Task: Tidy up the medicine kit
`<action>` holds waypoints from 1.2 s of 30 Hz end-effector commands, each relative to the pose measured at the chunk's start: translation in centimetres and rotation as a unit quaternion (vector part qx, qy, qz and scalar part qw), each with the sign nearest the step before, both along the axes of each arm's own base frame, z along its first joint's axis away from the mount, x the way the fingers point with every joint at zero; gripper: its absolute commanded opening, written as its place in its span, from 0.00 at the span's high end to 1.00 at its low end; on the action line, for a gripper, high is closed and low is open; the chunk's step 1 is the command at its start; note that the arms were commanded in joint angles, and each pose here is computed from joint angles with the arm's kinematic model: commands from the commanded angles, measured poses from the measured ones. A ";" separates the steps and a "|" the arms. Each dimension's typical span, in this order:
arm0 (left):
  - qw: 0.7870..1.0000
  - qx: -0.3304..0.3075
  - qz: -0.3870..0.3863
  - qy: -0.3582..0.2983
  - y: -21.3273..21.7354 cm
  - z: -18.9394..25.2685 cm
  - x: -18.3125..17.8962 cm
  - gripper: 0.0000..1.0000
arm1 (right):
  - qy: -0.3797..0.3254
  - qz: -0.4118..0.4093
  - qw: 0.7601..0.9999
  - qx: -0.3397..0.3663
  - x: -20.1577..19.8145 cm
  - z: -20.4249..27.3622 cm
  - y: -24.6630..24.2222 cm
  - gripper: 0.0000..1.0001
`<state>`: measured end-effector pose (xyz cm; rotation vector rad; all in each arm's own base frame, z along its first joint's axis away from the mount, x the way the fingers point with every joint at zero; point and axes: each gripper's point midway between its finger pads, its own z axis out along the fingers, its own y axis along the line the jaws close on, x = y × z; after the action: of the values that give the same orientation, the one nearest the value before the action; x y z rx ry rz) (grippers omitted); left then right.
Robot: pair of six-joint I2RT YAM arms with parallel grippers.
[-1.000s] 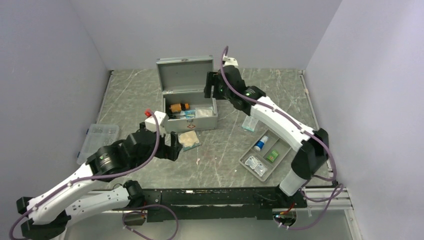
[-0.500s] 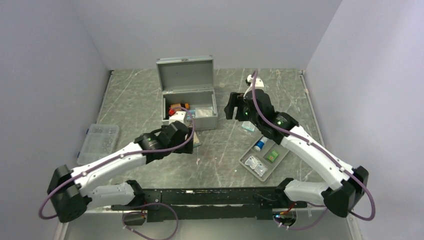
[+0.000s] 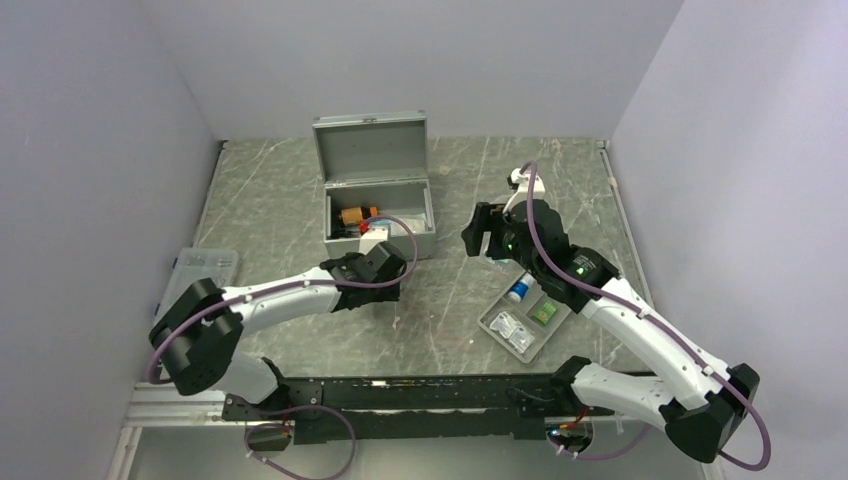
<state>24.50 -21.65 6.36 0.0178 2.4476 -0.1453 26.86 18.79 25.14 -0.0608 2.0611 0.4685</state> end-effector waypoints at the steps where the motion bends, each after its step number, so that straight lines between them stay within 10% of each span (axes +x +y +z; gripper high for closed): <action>1: 0.999 -0.014 0.026 -0.024 -1.0 0.0 1.8 0.32 | -0.010 0.010 1.000 -0.003 -0.6 0.2 -0.3 0.21; 16: 0.999 0.024 0.040 -0.002 -0.5 -3.7 2.5 0.47 | 0.005 0.018 1.000 -0.002 -1.2 -1.2 -0.2 0.21; 28: 0.999 0.021 0.034 0.015 -0.1 -4.9 2.0 1.00 | 0.003 0.013 1.000 -0.007 -1.1 -1.1 -0.5 0.21; 36: 1.000 -0.002 -0.003 0.016 -0.2 -2.6 -0.2 1.00 | 0.001 0.011 1.000 -0.009 -1.1 -1.1 -0.6 0.21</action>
<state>26.10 -21.66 2.32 -0.0363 2.4645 -0.0869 25.79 18.50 23.11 -0.0955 2.1036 0.4674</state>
